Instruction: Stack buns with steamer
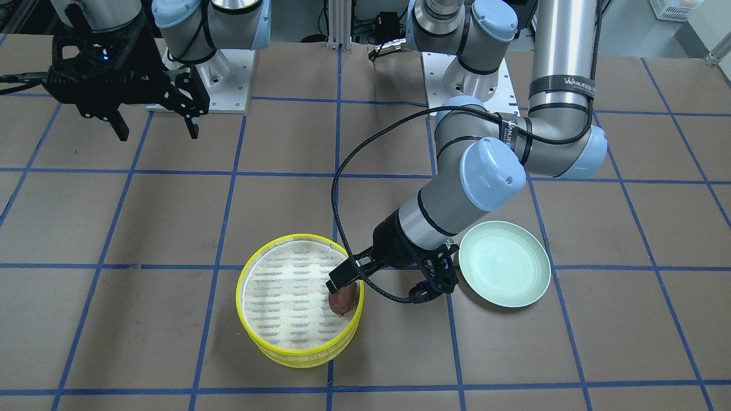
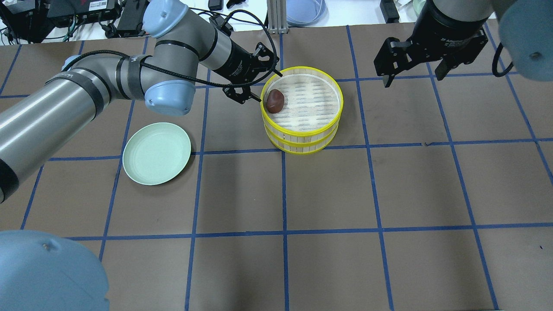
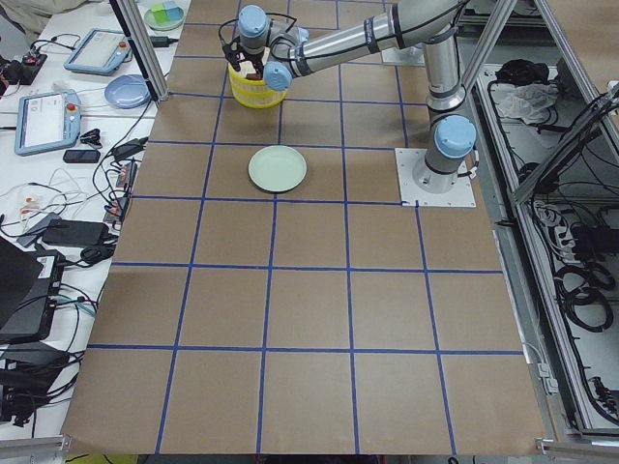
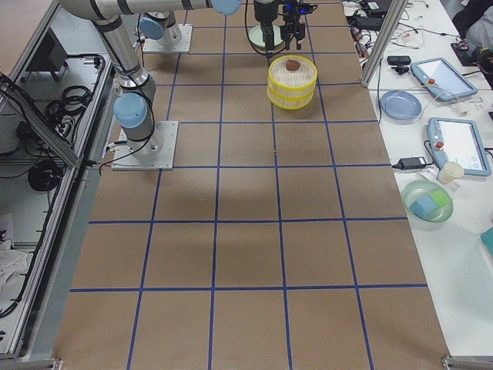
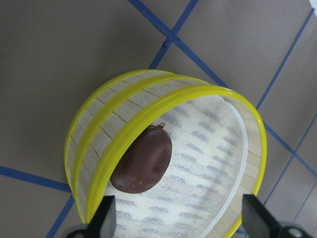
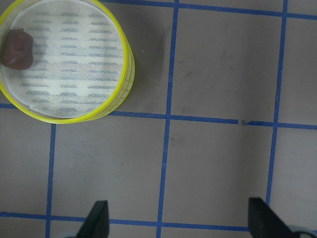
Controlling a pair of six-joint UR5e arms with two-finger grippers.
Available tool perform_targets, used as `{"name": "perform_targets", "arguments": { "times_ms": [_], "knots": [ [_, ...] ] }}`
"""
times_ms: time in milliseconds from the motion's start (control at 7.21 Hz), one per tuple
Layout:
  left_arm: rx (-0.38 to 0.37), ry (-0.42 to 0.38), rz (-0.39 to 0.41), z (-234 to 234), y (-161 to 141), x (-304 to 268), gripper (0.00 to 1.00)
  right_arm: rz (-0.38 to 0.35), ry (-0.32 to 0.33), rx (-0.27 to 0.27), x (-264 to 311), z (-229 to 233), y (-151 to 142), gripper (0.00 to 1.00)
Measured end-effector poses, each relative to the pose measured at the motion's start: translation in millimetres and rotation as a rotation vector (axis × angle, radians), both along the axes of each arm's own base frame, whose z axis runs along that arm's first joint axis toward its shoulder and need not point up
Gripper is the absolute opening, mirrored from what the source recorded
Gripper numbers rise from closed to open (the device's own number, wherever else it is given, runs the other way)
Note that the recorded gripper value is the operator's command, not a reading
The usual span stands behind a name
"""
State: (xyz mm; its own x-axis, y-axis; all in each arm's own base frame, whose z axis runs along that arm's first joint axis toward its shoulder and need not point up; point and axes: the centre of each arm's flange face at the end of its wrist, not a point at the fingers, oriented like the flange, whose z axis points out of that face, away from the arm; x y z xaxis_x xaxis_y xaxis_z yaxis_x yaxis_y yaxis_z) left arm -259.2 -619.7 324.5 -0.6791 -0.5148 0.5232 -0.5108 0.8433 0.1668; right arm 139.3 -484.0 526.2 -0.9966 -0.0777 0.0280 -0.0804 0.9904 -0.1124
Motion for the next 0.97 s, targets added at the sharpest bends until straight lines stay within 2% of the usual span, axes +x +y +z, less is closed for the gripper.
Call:
{"name": "perform_targets", "arguments": {
  "times_ms": [139, 277, 554, 693, 970],
  "knots": [
    [-0.042, -0.016, -0.023, 15, -1, 8, 1.00, -0.011, -0.003, -0.010, 3, 5, 4, 1.00],
    [-0.099, -0.083, -0.086, 24, -5, 30, 1.00, -0.025, -0.005, -0.018, 12, 9, 8, 1.00],
    [-0.162, -0.241, -0.220, 40, -9, 98, 1.00, -0.049, -0.003, -0.026, 27, 11, 14, 1.00],
    [-0.181, -0.324, -0.290, 49, -8, 135, 1.00, -0.053, 0.000, -0.024, 29, 11, 15, 1.00],
    [-0.140, -0.507, -0.412, 71, 11, 183, 1.00, -0.056, 0.003, -0.021, 30, 10, 15, 1.00]
  ]
}}
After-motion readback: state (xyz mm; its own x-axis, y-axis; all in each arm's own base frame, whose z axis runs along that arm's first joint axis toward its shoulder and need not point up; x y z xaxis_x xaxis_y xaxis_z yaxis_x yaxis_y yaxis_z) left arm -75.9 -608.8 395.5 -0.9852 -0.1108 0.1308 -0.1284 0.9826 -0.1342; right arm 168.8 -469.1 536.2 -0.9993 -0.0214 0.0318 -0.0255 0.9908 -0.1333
